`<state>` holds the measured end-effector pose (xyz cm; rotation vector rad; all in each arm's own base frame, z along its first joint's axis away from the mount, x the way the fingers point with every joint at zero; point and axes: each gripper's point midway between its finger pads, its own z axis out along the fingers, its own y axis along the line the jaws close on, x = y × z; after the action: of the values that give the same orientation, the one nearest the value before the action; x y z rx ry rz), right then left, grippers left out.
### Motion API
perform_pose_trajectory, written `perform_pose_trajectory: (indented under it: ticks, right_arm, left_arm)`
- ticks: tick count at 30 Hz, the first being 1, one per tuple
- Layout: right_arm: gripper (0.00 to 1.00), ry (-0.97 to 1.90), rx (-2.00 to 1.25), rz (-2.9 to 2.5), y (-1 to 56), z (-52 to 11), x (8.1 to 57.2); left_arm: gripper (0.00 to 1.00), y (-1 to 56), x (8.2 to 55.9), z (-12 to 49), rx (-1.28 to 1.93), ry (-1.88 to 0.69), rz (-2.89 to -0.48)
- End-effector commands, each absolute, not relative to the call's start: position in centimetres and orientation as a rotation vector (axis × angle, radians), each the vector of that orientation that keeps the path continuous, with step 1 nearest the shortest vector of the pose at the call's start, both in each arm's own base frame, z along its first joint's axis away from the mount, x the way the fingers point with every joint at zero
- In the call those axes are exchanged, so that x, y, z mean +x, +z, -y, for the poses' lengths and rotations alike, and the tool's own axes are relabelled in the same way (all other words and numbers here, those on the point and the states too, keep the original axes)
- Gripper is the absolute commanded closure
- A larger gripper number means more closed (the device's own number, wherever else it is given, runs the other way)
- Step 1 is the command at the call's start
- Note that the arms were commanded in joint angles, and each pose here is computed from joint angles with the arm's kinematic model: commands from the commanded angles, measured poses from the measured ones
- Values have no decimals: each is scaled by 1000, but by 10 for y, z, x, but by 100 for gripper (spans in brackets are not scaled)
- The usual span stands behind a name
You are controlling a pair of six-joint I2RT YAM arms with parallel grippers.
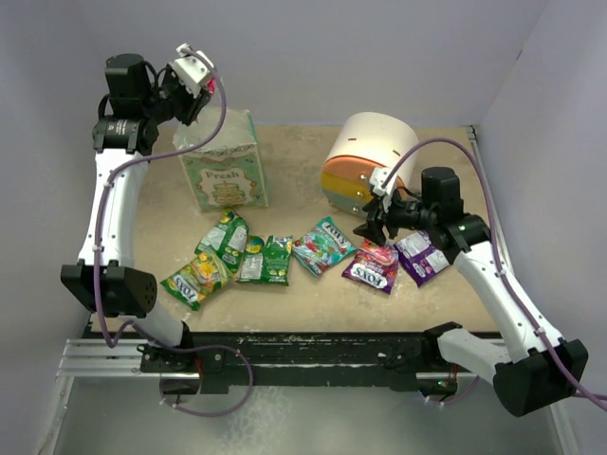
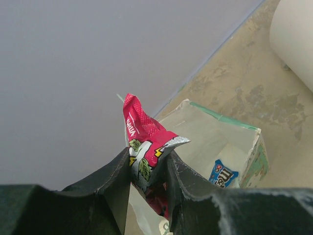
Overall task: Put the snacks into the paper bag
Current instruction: Place the snack in the paper bag.
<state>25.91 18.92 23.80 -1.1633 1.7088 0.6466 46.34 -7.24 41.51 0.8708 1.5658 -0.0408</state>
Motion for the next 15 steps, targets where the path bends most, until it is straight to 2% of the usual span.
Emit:
perform_pose_trajectory:
  ticks: [1,15]
  right_arm:
    - [37,672,-1161,-1570,268,-190,257]
    - [37,665,-1131,-1617,250,-181,260]
  left_arm:
    - [64,432,472,83,869,-121,-1510]
    - [65,363,492,102,1011,-330,-1663]
